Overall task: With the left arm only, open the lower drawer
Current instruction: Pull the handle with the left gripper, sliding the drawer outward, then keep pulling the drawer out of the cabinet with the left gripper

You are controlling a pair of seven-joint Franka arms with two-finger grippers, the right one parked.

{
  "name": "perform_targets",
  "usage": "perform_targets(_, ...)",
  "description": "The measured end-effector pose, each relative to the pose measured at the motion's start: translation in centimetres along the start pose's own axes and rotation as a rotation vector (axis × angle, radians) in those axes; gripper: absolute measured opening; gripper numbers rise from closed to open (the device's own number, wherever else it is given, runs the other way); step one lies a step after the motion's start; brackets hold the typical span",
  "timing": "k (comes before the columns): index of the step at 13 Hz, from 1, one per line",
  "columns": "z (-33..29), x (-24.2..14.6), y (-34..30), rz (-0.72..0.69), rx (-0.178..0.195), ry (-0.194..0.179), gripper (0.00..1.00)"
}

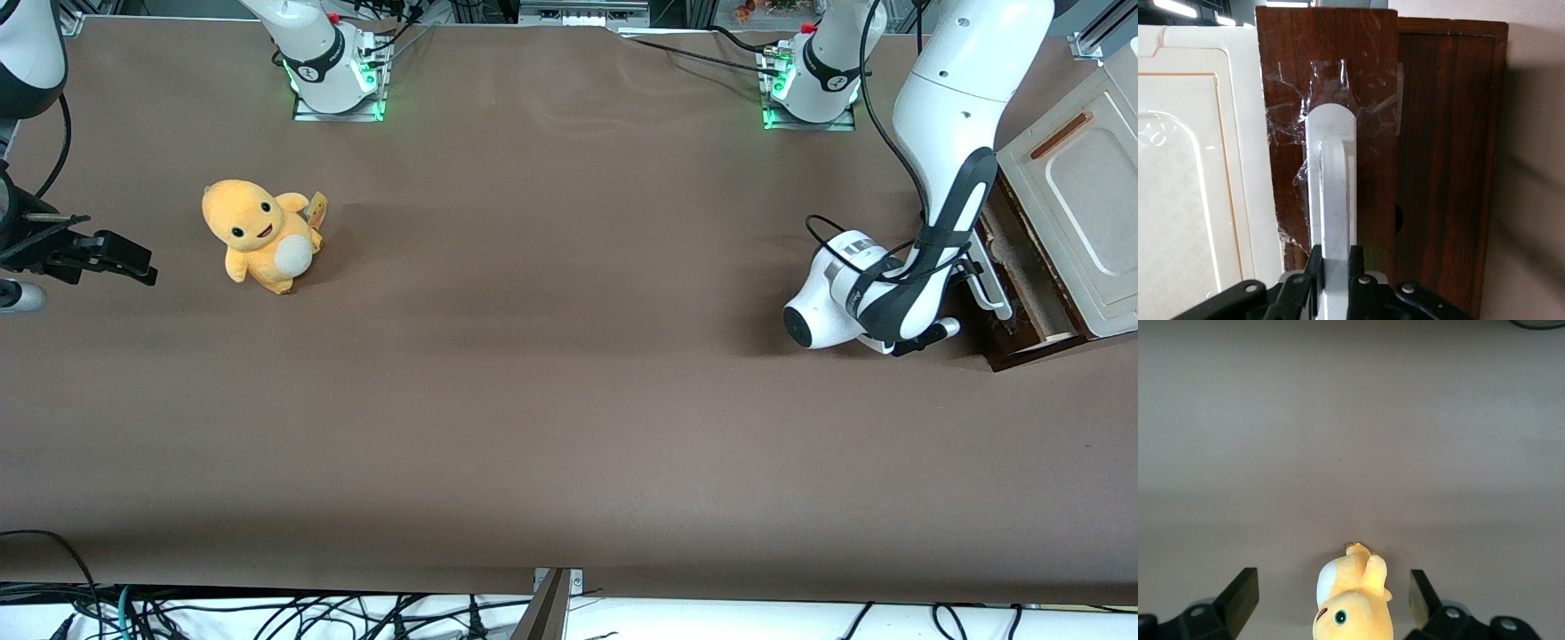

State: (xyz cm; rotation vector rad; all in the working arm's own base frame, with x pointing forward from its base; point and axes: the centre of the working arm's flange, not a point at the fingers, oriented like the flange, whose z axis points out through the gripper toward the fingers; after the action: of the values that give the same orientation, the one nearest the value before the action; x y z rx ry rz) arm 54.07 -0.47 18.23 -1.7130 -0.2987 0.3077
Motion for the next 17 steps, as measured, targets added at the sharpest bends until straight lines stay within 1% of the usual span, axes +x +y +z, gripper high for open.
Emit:
perform_targets(6,-1.0,-0.9,0.2,0.010,-0.002,-0.018,0.19)
perform_targets(17,-1.1,-1.0,0.2,0.010,-0.003,-0.019,0.19)
